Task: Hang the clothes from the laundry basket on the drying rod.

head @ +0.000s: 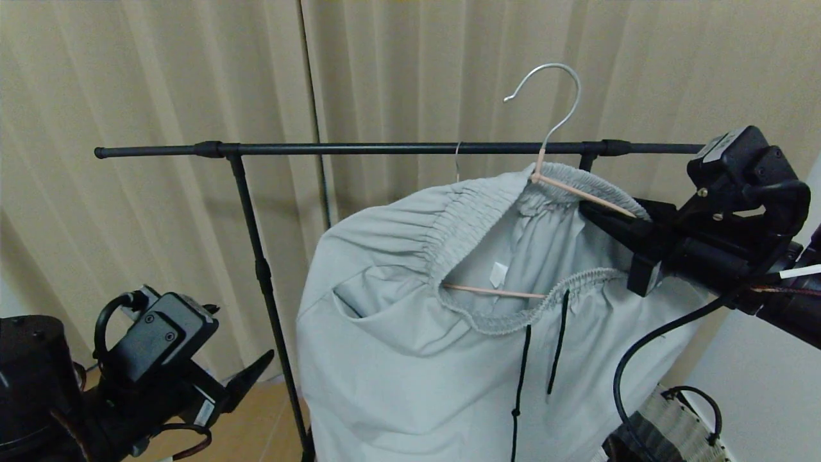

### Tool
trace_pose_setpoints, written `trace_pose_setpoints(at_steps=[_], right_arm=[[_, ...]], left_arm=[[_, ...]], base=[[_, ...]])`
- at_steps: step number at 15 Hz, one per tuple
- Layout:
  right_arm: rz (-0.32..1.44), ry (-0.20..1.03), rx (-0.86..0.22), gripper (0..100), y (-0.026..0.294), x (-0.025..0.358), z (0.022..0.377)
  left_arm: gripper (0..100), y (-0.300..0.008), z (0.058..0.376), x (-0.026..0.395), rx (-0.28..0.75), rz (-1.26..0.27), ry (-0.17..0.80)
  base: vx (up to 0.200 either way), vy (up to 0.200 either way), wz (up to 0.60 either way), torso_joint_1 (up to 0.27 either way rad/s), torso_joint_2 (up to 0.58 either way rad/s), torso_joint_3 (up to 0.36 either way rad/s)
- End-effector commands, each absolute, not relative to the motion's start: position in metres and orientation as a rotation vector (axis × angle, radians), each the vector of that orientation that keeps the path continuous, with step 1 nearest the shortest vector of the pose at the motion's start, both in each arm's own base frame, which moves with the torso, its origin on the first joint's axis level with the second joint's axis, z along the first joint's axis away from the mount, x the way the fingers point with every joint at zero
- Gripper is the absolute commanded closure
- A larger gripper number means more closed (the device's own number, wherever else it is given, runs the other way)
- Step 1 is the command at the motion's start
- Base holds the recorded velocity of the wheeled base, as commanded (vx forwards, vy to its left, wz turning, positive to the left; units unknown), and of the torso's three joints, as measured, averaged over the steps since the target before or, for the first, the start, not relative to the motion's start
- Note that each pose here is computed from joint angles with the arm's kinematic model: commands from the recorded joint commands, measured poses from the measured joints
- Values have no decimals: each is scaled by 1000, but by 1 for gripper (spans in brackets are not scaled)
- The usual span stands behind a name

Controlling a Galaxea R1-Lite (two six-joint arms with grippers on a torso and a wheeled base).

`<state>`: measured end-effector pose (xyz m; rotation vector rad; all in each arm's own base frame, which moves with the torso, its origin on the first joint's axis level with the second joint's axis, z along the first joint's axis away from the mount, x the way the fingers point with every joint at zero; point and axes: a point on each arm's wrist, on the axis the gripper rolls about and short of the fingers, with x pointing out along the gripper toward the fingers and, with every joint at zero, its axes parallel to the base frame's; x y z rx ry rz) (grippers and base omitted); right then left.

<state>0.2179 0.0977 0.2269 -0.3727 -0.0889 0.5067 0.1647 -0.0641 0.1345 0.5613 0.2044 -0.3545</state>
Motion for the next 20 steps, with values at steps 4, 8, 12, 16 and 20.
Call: trace_pose_setpoints(at_steps=[4, 8, 12, 16, 20], right_arm=[[377, 66, -389, 100, 59, 211, 210], [282, 178, -389, 100, 32, 194, 201], [184, 279, -387, 100, 15, 175, 196], [119, 329, -388, 100, 8, 166, 183], [83, 356, -388, 100, 5, 162, 176]], left_arm=[[0, -56, 154, 141, 386, -376, 96], [0, -40, 142, 112, 251, -332, 109], [0, -38, 148, 110, 252, -317, 78], [0, -32, 148, 110, 247, -267, 76], [0, -32, 145, 109, 250, -270, 86]], base=[[0, 0, 0, 0, 0, 0], [0, 0, 0, 0, 0, 0], [0, 0, 0, 0, 0, 0], [0, 0, 0, 0, 0, 0], [0, 0, 0, 0, 0, 0]])
